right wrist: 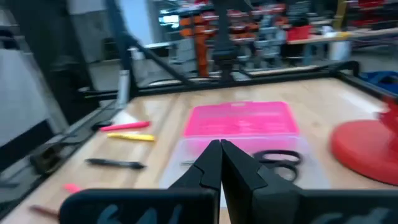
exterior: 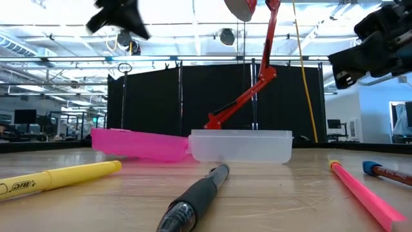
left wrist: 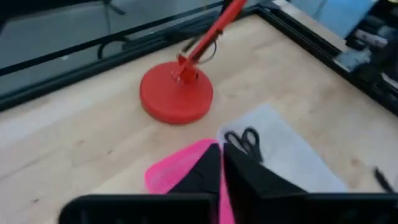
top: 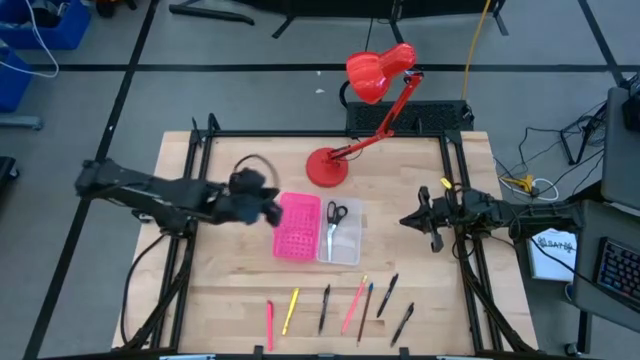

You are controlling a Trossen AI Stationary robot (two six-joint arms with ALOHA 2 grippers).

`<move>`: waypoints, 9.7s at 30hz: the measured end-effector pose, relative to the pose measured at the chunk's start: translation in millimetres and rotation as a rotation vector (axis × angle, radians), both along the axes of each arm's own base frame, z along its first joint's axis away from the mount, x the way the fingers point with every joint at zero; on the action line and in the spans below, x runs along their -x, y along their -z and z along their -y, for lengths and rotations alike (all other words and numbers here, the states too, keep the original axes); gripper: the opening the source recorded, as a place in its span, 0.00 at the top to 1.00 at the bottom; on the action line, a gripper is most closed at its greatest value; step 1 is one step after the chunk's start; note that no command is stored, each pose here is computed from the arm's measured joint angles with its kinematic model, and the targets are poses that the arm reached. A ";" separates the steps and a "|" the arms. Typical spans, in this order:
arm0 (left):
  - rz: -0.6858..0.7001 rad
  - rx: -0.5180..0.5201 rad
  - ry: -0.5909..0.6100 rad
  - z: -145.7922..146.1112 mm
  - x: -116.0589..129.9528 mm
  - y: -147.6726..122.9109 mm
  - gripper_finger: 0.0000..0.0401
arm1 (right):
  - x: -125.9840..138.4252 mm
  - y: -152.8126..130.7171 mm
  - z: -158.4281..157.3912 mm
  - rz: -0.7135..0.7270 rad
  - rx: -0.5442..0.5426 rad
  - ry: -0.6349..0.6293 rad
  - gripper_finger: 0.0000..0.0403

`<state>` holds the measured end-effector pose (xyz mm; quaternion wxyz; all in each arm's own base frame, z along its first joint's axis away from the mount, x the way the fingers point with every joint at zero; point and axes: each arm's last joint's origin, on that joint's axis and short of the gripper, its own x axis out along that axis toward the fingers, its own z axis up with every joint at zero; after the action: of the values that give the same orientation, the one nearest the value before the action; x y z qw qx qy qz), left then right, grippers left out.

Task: Pick & place school supplies into a supply box
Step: Put the black pen into the pink supply box

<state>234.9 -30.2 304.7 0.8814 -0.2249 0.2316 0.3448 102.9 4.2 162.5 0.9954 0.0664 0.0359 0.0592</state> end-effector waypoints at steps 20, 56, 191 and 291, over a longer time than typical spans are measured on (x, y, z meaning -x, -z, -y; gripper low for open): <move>0.366 -0.363 0.674 6.2 93.8 67.2 0.99 | -1.5 0.4 -0.6 -0.010 -0.019 -0.018 1.00; 0.331 -0.828 0.525 -7.8 108.6 115.6 0.89 | -122.5 -141.8 -99.4 -0.637 0.076 0.290 1.00; 0.474 -0.667 0.477 -7.5 108.9 110.7 0.90 | -165.2 -40.9 -208.5 -1.306 0.763 -0.519 0.63; 0.390 -0.749 0.542 -6.7 108.2 115.4 0.90 | -240.6 -81.4 -11.2 -0.855 1.269 -0.709 0.95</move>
<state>126.7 -23.6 189.3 0.9864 0.1149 -0.0269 0.1144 343.5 15.4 243.9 0.6670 -0.5040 0.4550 0.3067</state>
